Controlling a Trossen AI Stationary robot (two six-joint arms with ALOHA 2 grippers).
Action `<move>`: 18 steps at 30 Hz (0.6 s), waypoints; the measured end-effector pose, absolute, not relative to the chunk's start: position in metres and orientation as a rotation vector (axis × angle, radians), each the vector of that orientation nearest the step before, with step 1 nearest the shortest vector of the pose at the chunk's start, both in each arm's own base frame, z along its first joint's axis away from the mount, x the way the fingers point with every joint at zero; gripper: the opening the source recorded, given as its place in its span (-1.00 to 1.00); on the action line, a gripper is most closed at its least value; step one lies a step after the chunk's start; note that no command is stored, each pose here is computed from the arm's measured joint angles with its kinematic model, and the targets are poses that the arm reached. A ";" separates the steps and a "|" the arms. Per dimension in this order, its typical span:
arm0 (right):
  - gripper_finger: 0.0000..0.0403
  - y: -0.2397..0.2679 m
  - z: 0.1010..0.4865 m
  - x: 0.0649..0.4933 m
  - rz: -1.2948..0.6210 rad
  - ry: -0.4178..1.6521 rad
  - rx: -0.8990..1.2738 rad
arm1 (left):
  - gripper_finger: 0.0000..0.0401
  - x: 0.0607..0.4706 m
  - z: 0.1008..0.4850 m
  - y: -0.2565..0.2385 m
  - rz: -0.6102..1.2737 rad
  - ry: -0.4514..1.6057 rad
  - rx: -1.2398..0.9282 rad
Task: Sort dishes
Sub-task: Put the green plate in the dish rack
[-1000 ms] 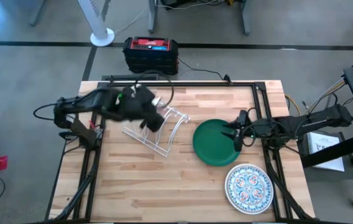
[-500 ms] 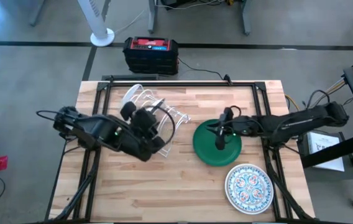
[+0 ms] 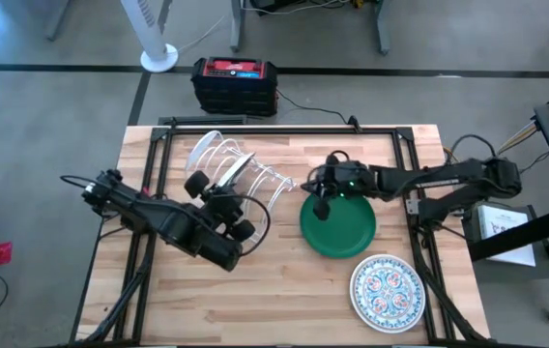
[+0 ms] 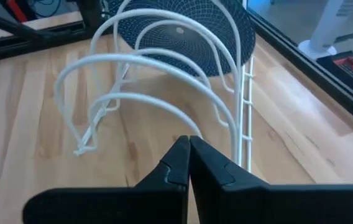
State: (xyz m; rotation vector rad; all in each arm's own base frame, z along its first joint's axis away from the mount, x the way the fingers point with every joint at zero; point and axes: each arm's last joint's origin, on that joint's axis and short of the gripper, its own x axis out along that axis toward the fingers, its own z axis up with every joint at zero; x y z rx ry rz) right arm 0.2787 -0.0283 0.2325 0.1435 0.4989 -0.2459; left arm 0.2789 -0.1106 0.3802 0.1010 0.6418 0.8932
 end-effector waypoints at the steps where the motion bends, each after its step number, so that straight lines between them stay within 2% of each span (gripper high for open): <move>1: -1.00 -0.031 0.231 0.282 -0.238 0.499 0.147 | -0.41 0.278 0.381 -0.111 0.895 0.629 0.108; 18: -1.00 -0.049 0.210 0.331 -0.195 0.544 0.135 | -0.41 0.272 0.384 -0.111 0.891 0.611 0.147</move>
